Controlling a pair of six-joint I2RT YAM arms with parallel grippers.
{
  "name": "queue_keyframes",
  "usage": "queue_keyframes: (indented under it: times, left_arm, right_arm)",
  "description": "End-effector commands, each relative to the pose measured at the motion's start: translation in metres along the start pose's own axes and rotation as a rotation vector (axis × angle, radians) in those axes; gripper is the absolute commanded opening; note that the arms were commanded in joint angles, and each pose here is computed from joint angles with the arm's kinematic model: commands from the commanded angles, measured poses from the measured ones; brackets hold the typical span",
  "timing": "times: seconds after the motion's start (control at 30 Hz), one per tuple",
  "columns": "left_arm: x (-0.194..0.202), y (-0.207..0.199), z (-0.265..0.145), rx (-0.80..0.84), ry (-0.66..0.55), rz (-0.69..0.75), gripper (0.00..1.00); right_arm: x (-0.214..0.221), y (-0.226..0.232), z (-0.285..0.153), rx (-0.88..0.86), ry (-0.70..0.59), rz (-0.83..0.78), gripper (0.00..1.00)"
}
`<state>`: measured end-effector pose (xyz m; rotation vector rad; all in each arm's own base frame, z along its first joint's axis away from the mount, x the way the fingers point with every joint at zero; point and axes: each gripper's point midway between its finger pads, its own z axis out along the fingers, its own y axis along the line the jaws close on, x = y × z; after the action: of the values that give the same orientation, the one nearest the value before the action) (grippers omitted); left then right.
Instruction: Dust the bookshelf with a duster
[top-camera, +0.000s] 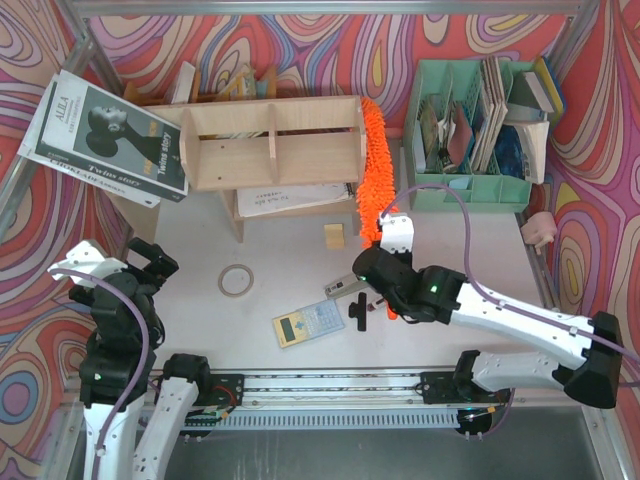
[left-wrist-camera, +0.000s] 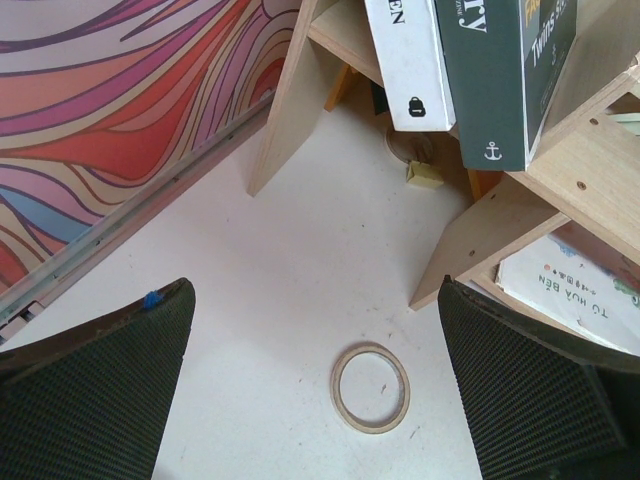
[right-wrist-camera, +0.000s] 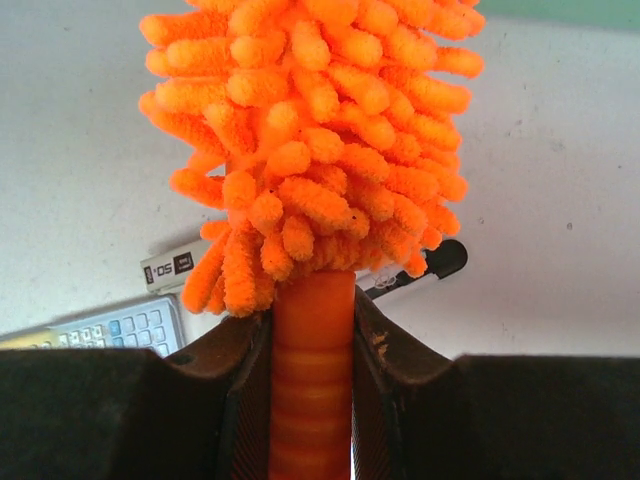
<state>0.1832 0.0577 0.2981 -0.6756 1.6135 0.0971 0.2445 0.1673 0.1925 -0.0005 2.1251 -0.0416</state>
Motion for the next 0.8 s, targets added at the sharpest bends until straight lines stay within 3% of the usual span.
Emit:
queue_keyframes:
  times: [0.0,0.23,0.37,0.77]
  left_arm:
    - [0.0,-0.001,0.002,0.001,-0.004,-0.009,0.99]
    - [0.0,-0.002,0.002,0.003,-0.005,-0.009,0.98]
    - [0.001,-0.001,0.002,0.001,-0.003,-0.009,0.98]
    - [0.001,-0.001,0.002,0.002,-0.004,-0.01,0.98]
  right_arm:
    - [0.026,0.014,0.015,-0.024,0.037,-0.028,0.0]
    - [0.089,0.021,0.039,-0.02,0.169,-0.055,0.0]
    - [0.101,0.019,0.042,-0.001,0.194,-0.063,0.0]
    - [-0.005,0.013,0.004,-0.028,-0.031,-0.001,0.0]
